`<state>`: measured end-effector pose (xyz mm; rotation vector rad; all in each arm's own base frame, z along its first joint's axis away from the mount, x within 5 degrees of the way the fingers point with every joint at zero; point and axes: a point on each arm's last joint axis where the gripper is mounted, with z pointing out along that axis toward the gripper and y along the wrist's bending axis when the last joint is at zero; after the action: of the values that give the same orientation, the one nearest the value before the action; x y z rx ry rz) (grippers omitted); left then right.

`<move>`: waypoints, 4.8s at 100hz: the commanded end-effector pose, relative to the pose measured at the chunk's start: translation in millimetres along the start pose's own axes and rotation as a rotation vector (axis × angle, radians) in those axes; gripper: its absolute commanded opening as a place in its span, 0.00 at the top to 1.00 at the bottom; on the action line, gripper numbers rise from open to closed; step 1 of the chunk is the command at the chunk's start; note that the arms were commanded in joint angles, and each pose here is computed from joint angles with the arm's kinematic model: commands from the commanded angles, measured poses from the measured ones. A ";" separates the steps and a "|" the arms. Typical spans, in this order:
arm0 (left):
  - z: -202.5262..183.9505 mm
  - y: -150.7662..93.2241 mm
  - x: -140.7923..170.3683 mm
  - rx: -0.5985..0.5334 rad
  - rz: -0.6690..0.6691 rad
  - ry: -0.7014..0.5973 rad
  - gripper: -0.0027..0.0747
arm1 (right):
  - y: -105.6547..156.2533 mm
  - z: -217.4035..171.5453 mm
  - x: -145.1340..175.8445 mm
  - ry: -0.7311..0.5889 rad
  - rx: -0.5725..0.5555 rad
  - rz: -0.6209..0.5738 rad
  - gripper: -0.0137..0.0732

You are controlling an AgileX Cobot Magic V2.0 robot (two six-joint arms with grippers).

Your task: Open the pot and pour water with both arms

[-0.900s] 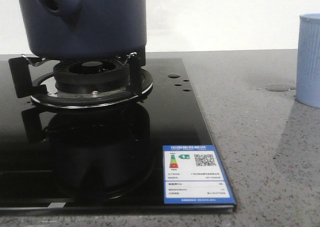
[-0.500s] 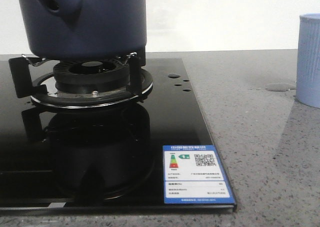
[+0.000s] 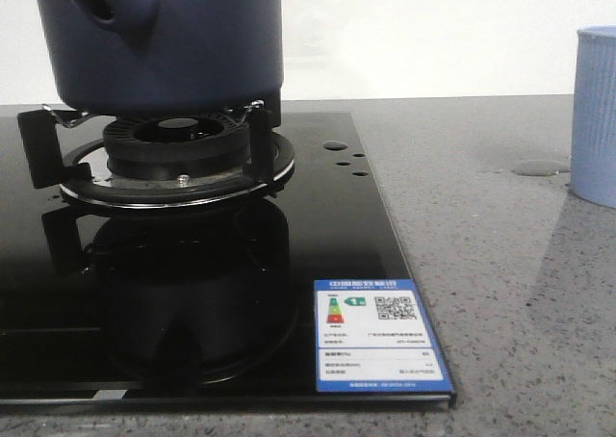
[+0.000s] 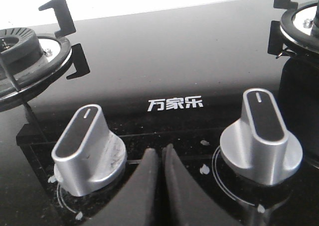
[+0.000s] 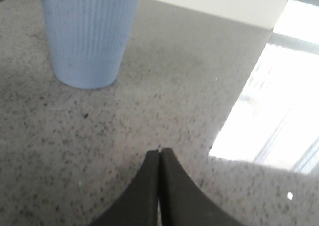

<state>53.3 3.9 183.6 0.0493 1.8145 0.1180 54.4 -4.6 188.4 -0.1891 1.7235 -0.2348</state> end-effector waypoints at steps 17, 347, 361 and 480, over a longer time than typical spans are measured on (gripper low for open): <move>1.6 -0.8 4.0 -0.003 -0.004 -0.055 0.99 | -4.6 -10.2 -38.4 -0.487 0.026 0.164 0.92; 176.4 -105.3 -258.5 0.721 0.096 -0.087 0.08 | 13.9 13.8 -238.1 -0.012 -0.908 0.220 0.09; 185.4 -109.0 -251.3 0.732 0.090 -0.055 0.08 | 13.9 13.9 -238.2 -0.012 -0.907 0.220 0.09; 197.7 -125.0 -233.6 0.873 0.141 -0.021 0.42 | 14.6 13.0 -237.6 -0.001 -0.920 0.224 0.09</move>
<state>307.8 -131.7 339.5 0.7741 1.7487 -0.5982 106.3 69.2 395.5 -0.6837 1.7848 0.7225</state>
